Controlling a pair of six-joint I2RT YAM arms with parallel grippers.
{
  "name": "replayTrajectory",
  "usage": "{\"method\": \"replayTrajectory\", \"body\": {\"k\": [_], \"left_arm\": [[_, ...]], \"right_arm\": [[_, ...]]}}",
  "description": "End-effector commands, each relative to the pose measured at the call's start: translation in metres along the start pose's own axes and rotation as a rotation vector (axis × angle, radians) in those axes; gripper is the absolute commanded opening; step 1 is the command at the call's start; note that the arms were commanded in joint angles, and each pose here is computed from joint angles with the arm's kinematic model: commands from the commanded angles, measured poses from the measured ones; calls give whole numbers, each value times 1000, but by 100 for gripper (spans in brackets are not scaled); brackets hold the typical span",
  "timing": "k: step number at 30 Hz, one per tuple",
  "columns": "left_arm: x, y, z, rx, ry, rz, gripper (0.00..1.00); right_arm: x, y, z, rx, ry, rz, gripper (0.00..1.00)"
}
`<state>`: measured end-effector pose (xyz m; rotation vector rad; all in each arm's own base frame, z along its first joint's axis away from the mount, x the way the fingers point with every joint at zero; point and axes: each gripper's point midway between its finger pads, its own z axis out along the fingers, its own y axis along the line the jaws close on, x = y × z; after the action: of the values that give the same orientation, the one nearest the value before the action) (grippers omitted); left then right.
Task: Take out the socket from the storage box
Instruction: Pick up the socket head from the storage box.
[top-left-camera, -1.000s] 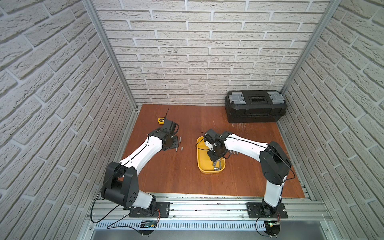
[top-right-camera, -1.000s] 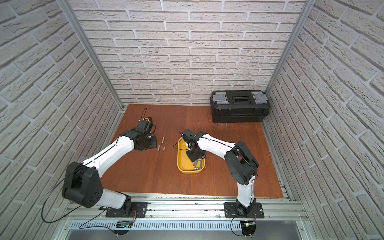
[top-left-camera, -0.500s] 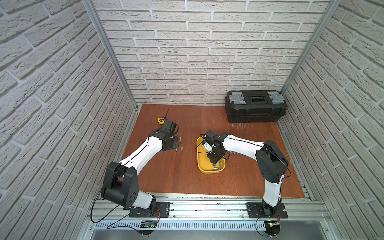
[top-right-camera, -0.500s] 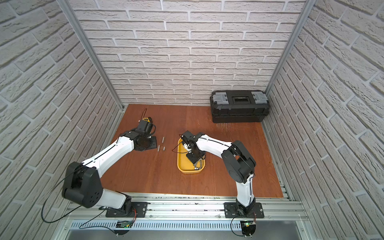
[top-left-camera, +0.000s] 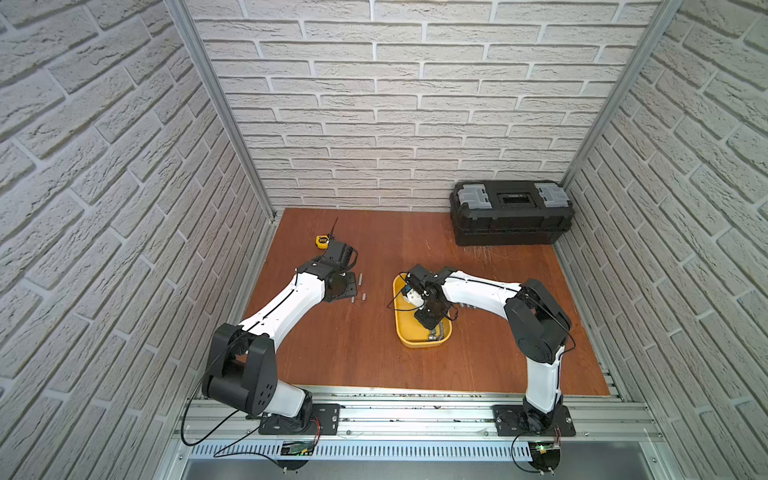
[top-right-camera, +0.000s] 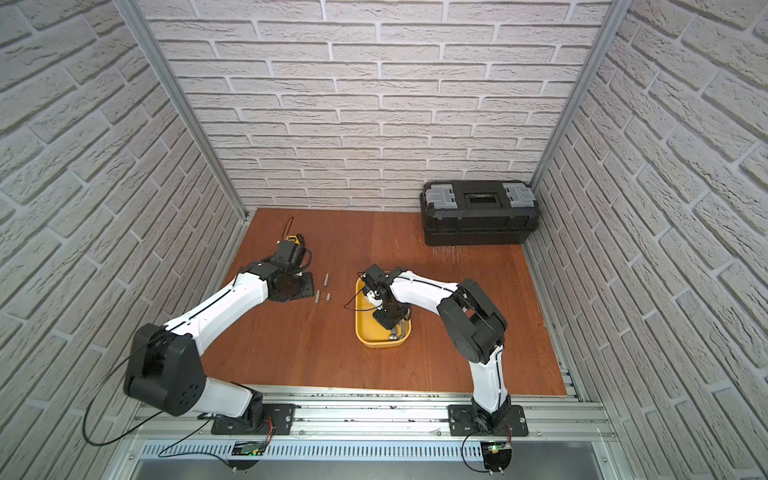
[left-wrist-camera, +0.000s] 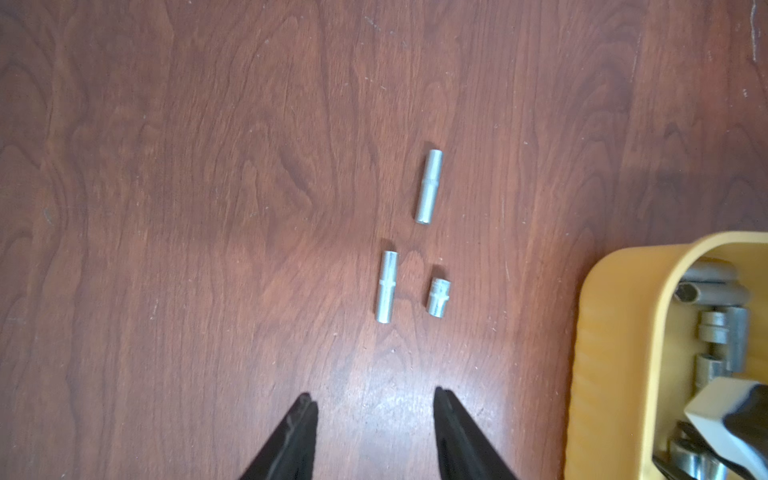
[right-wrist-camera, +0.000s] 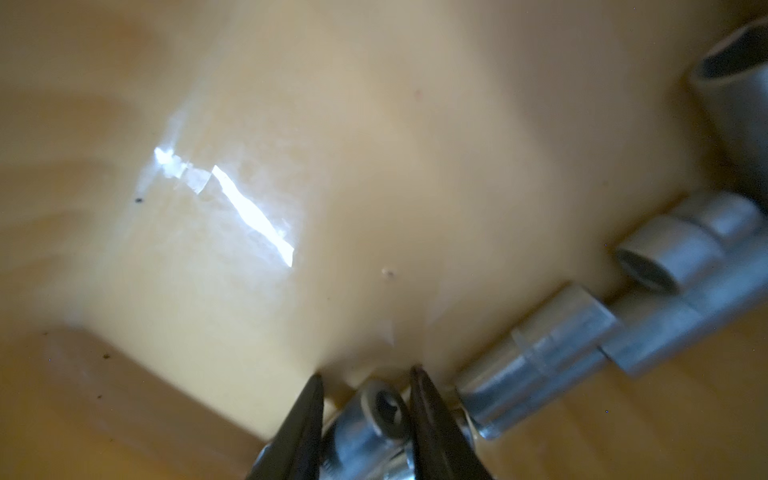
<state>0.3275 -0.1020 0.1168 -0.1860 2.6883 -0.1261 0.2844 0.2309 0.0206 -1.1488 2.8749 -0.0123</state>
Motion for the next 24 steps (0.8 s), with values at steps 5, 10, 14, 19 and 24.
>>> {"method": "replayTrajectory", "body": {"k": [5, 10, 14, 19, 24], "left_arm": [[-3, -3, -2, 6, -25, -10, 50], [-2, -2, -1, 4, -24, -15, 50], [-1, -2, -1, 5, -24, -12, 50], [0, -1, -1, -1, -23, -13, 50], [1, 0, -1, -1, -26, -14, 50]], "right_arm": [[0, 1, -4, 5, -13, 9, 22], [-17, 4, -17, -16, -84, 41, 16], [-28, 4, -23, -26, -117, 63, 12], [-42, 2, -29, -28, -156, 90, 9], [-54, -4, -38, -25, -195, 126, 7]]}}
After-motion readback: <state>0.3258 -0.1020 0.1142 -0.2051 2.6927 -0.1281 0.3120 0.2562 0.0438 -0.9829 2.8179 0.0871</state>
